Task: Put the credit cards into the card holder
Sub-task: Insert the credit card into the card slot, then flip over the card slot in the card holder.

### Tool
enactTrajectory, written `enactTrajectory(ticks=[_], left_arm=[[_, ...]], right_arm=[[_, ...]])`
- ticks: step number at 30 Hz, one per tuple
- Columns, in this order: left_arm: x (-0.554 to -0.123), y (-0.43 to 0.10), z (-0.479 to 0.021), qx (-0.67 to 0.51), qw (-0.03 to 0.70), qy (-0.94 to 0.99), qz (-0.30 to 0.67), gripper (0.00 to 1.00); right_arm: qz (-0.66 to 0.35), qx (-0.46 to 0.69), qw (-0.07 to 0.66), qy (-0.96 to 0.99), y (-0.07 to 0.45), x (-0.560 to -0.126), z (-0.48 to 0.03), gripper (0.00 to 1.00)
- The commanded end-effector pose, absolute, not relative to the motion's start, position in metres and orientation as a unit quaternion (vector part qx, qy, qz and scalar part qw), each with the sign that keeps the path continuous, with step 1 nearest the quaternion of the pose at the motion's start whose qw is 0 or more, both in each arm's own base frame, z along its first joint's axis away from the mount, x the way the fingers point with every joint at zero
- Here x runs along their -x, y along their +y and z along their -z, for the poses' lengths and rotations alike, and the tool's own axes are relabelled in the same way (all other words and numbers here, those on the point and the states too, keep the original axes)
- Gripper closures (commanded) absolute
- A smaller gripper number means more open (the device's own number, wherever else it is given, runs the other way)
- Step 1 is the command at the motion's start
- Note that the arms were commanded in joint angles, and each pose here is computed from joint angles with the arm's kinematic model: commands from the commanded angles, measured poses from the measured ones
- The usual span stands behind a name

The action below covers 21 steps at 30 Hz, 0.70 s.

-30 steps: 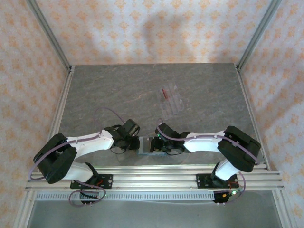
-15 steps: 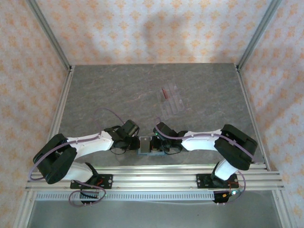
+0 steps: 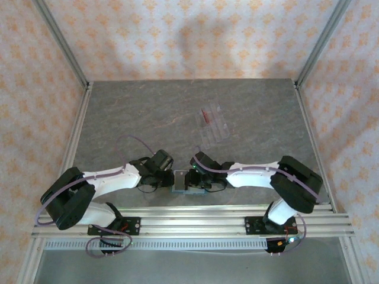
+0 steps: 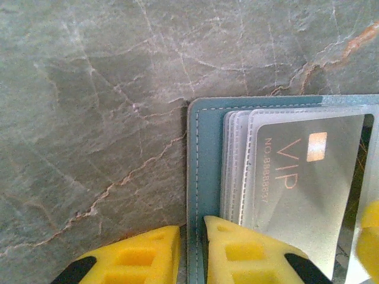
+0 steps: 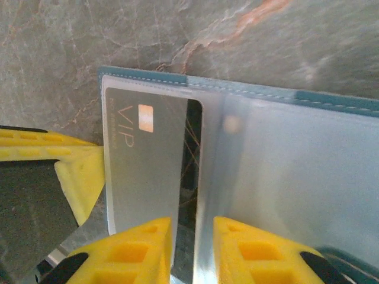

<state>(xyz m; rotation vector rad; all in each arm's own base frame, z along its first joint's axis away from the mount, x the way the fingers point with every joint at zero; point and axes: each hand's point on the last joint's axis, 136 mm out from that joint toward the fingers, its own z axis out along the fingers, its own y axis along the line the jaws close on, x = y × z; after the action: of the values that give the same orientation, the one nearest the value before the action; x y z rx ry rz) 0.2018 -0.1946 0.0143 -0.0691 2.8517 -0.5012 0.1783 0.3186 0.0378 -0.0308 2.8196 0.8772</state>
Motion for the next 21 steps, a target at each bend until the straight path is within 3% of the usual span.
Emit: enactTrajectory(ticks=[1,8,21], left_arm=[[-0.192,-0.184,-0.001,0.031,0.111,0.982,0.151,0.82],[-0.193,-0.184,-0.001,0.032,0.111,0.982,0.151,0.82],[-0.191,-0.182,-0.001,0.034,0.112,0.982,0.147,0.81]], right_arm=[[-0.243,0.022,0.115,0.963,0.291,-0.188,-0.052,0.72],[-0.166,0.071,0.119,0.976,0.277,-0.203,-0.056,0.64],[-0.104,0.093,0.108,0.984,0.272,-0.206,-0.030,0.64]])
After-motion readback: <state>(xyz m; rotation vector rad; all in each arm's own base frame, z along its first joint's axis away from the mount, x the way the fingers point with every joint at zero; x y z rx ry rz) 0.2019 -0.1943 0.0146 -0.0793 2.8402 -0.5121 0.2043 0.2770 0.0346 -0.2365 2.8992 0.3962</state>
